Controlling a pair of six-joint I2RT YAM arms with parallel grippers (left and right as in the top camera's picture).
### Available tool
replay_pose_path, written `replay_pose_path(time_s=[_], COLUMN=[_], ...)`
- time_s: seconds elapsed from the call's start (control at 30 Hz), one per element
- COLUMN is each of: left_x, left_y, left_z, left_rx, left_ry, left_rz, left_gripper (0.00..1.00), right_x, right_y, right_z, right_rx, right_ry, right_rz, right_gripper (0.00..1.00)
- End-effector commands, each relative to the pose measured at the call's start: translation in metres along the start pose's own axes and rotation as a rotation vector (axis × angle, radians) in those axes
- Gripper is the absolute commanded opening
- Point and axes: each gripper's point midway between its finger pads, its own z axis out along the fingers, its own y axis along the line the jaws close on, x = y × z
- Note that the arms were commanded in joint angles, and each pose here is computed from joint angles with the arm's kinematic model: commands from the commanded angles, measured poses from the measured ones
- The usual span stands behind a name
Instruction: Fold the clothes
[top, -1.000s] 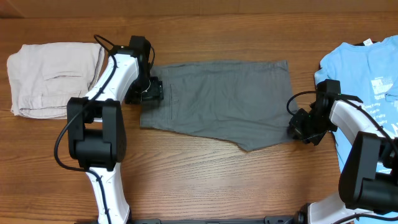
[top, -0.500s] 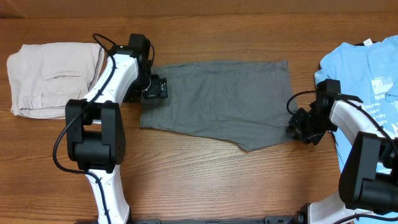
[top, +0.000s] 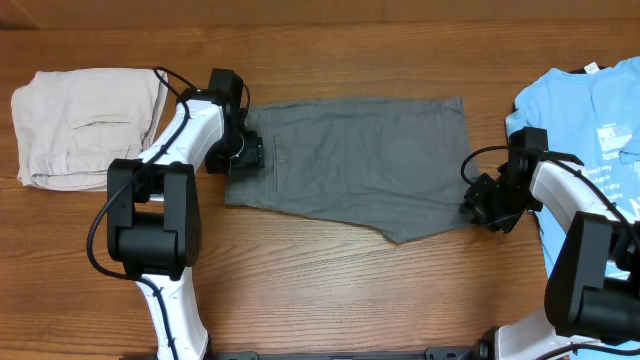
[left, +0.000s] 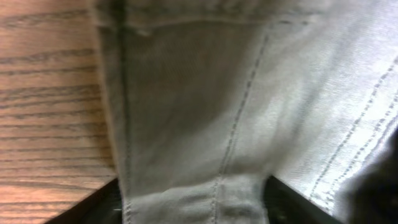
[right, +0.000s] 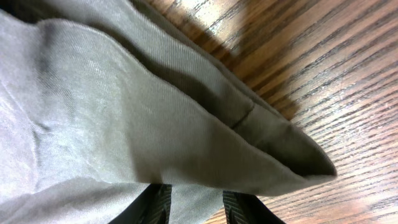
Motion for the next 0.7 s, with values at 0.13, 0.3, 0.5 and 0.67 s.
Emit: replay_pose_path(time_s=[0.13,0.3,0.5,0.67], left_x=[0.009,0.009,0.007,0.004], left_y=[-0.003,-0.002,0.001,0.003], left_z=[0.001,0.001,-0.001,-0.009], left_rx=[0.007,0.006,-0.008,-0.024], left_ry=[0.018,0.017,0.014,0.012], left_rz=[0.008,0.009,0.023,0.031], left_gripper=[0.45,0.33,0.04,0.04], right_x=[-0.002,-0.002,-0.003,-0.01], right_y=[-0.032,-0.032,-0.03,0.023], right_z=[0.013,0.013,0.011,-0.017], right_rx=[0.128,0.128,0.119,-0.107], right_ry=[-0.013,-0.014,-0.014,0.026], right_rz=[0.029,0.028,0.028,-0.033], right_gripper=[0.33,0.33,0.15,0.14])
